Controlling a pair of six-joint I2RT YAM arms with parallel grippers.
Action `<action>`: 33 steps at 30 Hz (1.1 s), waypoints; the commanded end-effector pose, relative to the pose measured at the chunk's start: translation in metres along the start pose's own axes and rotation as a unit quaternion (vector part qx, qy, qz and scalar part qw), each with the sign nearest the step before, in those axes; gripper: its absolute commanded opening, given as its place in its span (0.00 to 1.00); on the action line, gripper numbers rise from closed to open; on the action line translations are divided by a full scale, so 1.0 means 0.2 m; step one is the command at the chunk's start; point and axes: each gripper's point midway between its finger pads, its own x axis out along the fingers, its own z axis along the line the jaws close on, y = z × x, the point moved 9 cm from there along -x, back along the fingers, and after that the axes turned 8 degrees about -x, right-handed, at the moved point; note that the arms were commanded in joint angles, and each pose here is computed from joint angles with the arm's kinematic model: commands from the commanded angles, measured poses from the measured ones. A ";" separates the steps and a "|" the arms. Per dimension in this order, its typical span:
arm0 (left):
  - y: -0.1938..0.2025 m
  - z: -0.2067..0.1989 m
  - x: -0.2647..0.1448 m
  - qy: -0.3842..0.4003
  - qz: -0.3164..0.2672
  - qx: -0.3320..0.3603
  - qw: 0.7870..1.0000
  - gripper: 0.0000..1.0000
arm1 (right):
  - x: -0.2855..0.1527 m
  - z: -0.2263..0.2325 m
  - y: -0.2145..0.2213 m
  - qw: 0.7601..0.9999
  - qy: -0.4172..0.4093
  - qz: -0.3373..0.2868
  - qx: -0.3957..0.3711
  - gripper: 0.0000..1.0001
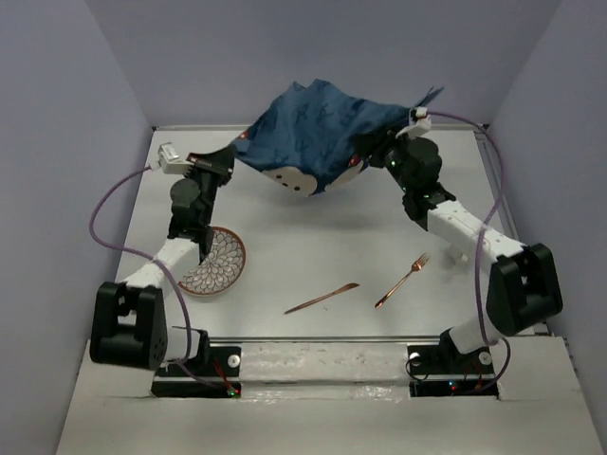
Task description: Set the dinner table for one person
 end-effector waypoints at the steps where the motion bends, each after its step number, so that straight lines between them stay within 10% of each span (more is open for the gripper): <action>1: 0.16 0.44 -0.14 -0.082 0.057 -0.054 0.994 0.45 | -0.13 -0.26 0.63 0.981 0.068 0.171 0.060 0.71; 3: 0.17 0.51 -0.18 -0.090 0.067 -0.065 0.992 0.86 | -0.18 -0.28 0.65 0.979 0.076 0.183 0.052 0.77; 5: 0.17 0.58 -0.24 -0.120 0.065 -0.069 0.988 0.99 | -0.23 -0.28 0.63 0.977 0.085 0.190 0.036 0.77; 16: 0.09 0.54 -0.33 -0.234 0.031 0.068 0.969 0.99 | -0.48 -0.32 0.54 0.970 0.153 0.186 -0.010 0.56; 33: 0.10 0.83 -0.19 -0.400 0.088 0.142 0.901 0.72 | -0.82 -0.39 0.69 0.953 0.178 0.246 0.008 0.62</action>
